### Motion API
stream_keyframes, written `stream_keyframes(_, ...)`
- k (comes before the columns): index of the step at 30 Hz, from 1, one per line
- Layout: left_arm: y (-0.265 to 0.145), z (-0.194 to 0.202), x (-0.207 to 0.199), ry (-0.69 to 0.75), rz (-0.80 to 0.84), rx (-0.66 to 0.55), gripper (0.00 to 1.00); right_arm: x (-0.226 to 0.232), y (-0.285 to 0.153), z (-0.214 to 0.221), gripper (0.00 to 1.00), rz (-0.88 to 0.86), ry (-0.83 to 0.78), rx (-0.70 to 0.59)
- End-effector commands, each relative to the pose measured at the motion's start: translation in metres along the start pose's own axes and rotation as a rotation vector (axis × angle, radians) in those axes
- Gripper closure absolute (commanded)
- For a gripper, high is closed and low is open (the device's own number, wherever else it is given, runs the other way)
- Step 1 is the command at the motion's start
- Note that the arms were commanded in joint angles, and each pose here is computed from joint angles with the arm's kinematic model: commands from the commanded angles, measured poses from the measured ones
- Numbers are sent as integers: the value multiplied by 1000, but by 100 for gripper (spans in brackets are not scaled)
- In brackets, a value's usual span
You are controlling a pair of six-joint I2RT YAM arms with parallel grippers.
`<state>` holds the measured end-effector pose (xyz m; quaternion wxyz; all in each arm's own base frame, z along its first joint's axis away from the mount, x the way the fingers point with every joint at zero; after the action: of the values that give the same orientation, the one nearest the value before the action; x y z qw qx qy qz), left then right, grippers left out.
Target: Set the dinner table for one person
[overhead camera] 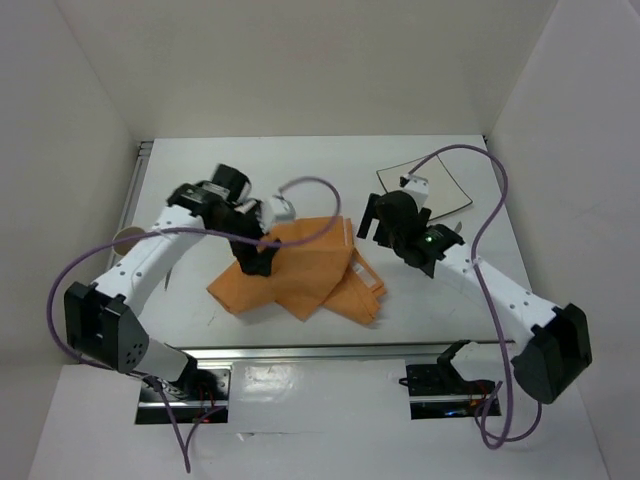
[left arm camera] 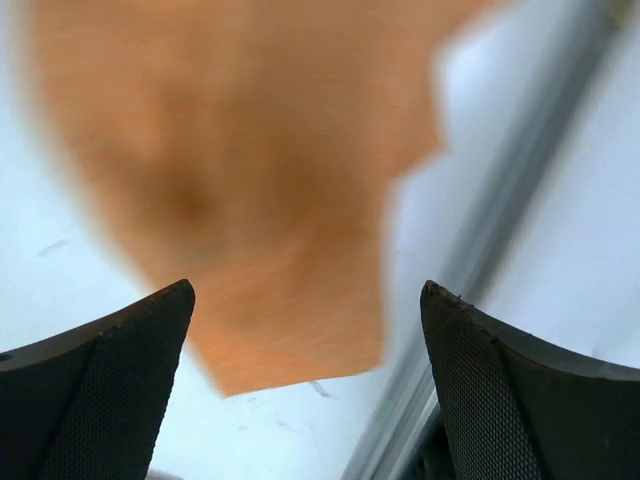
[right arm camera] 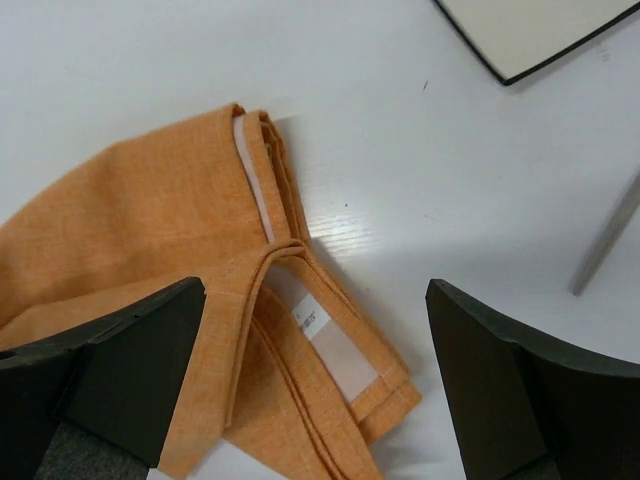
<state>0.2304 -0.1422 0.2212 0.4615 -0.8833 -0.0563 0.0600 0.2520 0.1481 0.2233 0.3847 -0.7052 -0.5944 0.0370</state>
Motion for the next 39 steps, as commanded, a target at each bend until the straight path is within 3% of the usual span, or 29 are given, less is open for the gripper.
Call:
stream_keyframes(1,-48,-3,41,-242,-277,-165,1,16,29,-4,0,-106,-40,91)
stream_keyframes(5,-36,40,44,-394,-401,53,16,39,61,-10,0,-188,-99,128)
stream_keyframes(10,-11,96,32,-543,-448,276,20,55,113,-1,0,-224,-160,196)
stream_keyframes(16,2,138,46,-699,-485,360,20,45,160,15,0,-202,-177,313)
stream_keyframes(20,13,158,51,-793,-426,370,20,42,171,24,0,-310,-185,378)
stream_keyframes(27,43,180,44,-795,-206,354,23,31,178,60,0,-376,-229,501)
stream_keyframes(32,60,192,40,-783,-158,472,22,22,190,74,1,-314,-242,513)
stream_keyframes(34,67,196,40,-792,-135,478,28,20,195,77,3,-298,-244,513)
stream_keyframes(35,71,197,42,-799,-116,476,40,22,197,77,8,-305,-243,518)
stream_keyframes(37,73,192,43,-806,-68,450,54,17,205,75,31,-311,-224,526)
stream_keyframes(39,76,190,42,-810,-23,435,79,15,207,71,49,-311,-216,514)
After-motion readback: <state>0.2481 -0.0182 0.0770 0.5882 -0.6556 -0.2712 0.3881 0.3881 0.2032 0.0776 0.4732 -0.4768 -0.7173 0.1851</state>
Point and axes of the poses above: each gripper's point midway between its finger pads, its own y axis out along the fingers, its own x axis along the line the jaws close on, z = x × y, the point moved 7 cm from there along -y, back along the fingers, and after that the axes turned 12 degrees about y, right-handed, at the moved point
